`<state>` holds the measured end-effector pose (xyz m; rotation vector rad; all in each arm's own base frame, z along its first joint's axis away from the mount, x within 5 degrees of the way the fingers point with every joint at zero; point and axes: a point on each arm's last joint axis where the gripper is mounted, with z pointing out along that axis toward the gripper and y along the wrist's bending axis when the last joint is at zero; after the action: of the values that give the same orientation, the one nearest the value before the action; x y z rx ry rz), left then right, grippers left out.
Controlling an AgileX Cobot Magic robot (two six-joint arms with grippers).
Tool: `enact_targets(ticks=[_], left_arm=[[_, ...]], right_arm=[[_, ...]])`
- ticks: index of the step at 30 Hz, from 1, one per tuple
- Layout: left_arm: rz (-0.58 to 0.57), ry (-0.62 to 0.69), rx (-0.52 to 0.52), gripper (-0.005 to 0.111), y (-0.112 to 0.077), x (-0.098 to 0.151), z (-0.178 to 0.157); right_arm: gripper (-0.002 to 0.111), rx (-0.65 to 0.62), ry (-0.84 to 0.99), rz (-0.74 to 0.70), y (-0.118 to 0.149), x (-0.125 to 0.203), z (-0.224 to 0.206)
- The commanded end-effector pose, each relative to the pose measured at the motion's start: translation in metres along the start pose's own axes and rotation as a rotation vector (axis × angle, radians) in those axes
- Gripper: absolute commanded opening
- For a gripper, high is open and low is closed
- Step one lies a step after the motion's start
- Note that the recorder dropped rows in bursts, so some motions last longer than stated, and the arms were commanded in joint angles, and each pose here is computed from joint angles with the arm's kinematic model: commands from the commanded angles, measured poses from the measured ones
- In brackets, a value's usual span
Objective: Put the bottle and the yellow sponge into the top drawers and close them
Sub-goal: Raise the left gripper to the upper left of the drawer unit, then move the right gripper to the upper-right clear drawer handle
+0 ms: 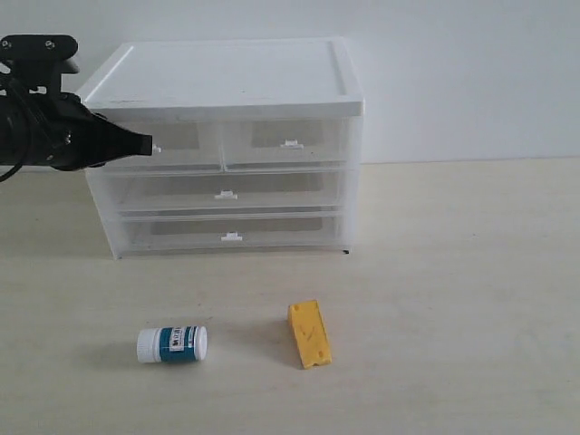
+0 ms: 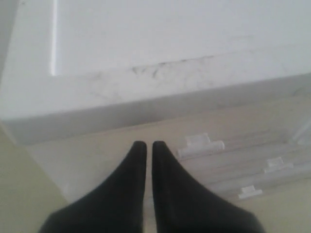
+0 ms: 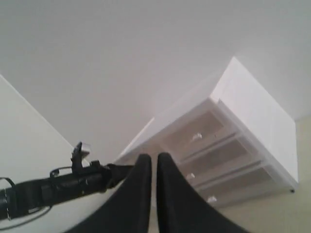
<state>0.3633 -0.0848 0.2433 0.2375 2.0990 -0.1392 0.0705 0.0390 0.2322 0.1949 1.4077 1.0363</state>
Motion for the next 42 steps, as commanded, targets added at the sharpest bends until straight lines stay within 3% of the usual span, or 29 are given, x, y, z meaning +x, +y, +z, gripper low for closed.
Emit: enact_targets(ticks=[1, 16, 23, 29, 31, 38, 42], left_arm=[[0.006, 0.012, 0.001, 0.004, -0.001, 0.002, 0.007], [0.006, -0.010, 0.001, 0.004, -0.001, -0.006, 0.009], [-0.028, 0.011, 0.106, 0.004, -0.010, 0.000, 0.007], [0.012, 0.027, 0.065, 0.004, -0.006, 0.009, -0.006], [0.013, 0.021, 0.055, 0.009, -0.005, 0.009, -0.011], [-0.014, 0.016, 0.124, 0.059, -0.011, 0.008, -0.016], [-0.014, 0.015, 0.140, 0.059, -0.013, 0.006, -0.017]], right_arm=[[0.000, 0.010, 0.115, -0.028, -0.001, 0.004, 0.018], [0.000, 0.028, 0.372, -0.031, -0.013, 0.013, 0.084], [0.000, 0.048, 0.345, -0.064, -0.017, 0.011, 0.087], [0.000, 0.058, 0.316, -0.078, -0.018, 0.009, 0.088], [0.000, 0.060, 0.309, -0.081, -0.019, 0.008, 0.088], [0.000, 0.059, 0.308, -0.093, -0.019, 0.008, 0.088], [0.000, 0.058, 0.308, -0.099, -0.019, 0.008, 0.088]])
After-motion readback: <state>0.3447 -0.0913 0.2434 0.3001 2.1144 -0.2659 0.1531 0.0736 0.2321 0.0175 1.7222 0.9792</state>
